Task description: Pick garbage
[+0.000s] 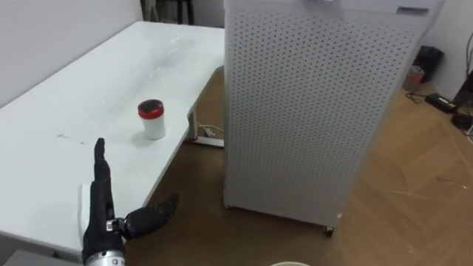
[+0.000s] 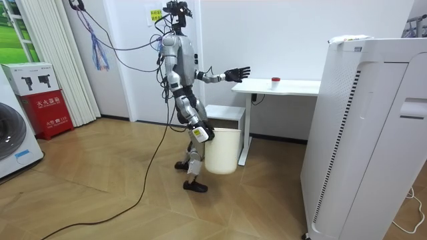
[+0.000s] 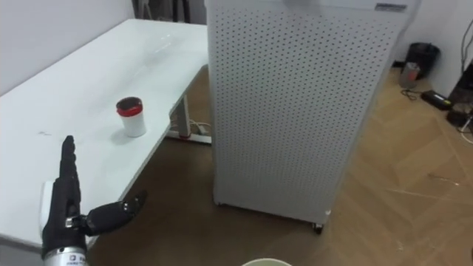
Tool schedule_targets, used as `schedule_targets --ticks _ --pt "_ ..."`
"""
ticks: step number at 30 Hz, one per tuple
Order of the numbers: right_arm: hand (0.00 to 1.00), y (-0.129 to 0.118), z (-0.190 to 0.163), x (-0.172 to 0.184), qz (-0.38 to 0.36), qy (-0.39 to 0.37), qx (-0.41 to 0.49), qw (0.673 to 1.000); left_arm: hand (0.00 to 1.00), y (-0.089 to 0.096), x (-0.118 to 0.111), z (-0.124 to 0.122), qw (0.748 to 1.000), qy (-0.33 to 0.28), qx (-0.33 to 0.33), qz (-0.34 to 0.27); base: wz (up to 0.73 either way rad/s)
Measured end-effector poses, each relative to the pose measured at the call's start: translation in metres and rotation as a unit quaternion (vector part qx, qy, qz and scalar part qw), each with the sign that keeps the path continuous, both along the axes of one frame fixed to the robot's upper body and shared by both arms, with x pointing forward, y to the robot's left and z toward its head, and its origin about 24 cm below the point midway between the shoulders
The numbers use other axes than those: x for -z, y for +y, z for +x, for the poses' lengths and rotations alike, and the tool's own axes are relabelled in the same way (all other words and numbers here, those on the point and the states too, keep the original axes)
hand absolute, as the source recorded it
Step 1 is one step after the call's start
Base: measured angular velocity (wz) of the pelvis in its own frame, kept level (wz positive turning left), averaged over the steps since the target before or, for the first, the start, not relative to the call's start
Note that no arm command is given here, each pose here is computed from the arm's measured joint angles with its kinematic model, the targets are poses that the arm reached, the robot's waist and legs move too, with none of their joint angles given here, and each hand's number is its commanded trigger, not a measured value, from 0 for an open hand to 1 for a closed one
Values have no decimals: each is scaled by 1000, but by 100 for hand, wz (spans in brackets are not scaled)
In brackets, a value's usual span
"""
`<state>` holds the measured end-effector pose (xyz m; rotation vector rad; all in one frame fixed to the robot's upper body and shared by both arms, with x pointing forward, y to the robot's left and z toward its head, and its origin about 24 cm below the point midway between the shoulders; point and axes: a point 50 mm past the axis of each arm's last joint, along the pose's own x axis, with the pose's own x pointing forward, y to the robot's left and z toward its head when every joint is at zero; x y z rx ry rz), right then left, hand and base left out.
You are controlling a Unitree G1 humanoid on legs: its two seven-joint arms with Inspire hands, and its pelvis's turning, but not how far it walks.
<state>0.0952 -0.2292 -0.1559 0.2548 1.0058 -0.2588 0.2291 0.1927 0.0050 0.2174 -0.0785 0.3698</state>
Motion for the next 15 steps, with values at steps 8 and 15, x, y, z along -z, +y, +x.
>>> schedule_targets --ticks 8,15 --pt "100 -4 -10 3 -10 30 11 999 0 7 2 -3 999 2 -24 -25 -51" --pt "100 -9 -11 2 -22 37 11 999 0 12 5 -8 999 9 -35 -23 -30"
